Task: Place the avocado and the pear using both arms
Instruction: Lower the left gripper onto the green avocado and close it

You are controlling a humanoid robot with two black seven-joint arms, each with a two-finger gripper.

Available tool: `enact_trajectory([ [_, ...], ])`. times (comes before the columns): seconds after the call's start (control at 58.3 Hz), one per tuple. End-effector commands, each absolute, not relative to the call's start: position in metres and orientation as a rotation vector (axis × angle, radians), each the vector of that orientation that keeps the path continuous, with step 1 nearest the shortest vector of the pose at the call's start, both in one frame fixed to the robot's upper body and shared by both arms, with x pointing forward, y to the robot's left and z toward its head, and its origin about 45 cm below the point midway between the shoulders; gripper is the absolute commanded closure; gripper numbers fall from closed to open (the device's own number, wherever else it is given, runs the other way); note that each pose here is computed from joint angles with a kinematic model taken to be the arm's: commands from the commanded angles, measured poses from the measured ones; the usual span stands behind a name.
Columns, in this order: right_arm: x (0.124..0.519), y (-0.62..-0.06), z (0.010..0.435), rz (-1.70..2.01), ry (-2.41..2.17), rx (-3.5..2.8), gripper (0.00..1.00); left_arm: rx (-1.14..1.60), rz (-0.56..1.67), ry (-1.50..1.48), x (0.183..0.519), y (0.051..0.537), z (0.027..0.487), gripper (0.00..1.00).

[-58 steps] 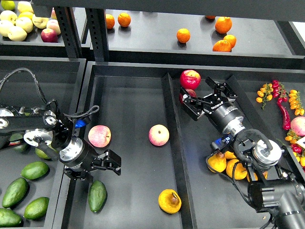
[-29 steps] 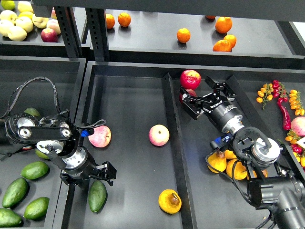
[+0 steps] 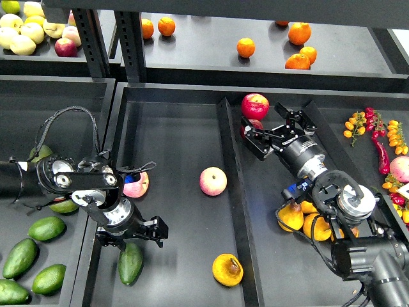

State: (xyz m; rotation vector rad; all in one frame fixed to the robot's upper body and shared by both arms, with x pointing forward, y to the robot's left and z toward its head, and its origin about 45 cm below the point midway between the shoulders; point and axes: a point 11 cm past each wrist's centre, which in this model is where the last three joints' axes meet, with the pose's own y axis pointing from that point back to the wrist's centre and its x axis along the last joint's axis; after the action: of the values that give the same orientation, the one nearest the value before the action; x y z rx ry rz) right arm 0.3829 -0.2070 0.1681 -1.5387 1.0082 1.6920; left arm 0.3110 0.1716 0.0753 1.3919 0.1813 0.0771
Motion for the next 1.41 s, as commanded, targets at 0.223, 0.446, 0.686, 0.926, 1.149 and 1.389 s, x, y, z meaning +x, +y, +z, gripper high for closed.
enact_trajectory([
  [0.223,0.383,-0.208,0.169,1.676,0.998,-1.548,0.01,1.415,0.083,0.185,0.311,0.179,0.071,0.01],
  [0.446,0.383,-0.208,0.169,1.676,0.998,-1.547,0.01,1.435,0.081,0.184,0.31,0.184,0.068,0.01],
  [0.686,0.382,-0.208,0.169,1.666,0.989,-1.555,0.01,1.443,0.075,0.177,0.309,0.182,0.066,0.01],
  [0.926,0.382,-0.208,0.17,1.665,0.987,-1.555,0.01,1.468,0.074,0.159,0.312,0.178,0.06,0.01],
  [1.149,0.382,-0.208,0.169,1.665,0.987,-1.555,0.01,1.478,0.069,0.167,0.307,0.176,0.051,0.01],
  [1.389,0.382,-0.209,0.169,1.663,0.987,-1.553,0.01,1.483,0.064,0.176,0.303,0.178,0.047,0.01],
])
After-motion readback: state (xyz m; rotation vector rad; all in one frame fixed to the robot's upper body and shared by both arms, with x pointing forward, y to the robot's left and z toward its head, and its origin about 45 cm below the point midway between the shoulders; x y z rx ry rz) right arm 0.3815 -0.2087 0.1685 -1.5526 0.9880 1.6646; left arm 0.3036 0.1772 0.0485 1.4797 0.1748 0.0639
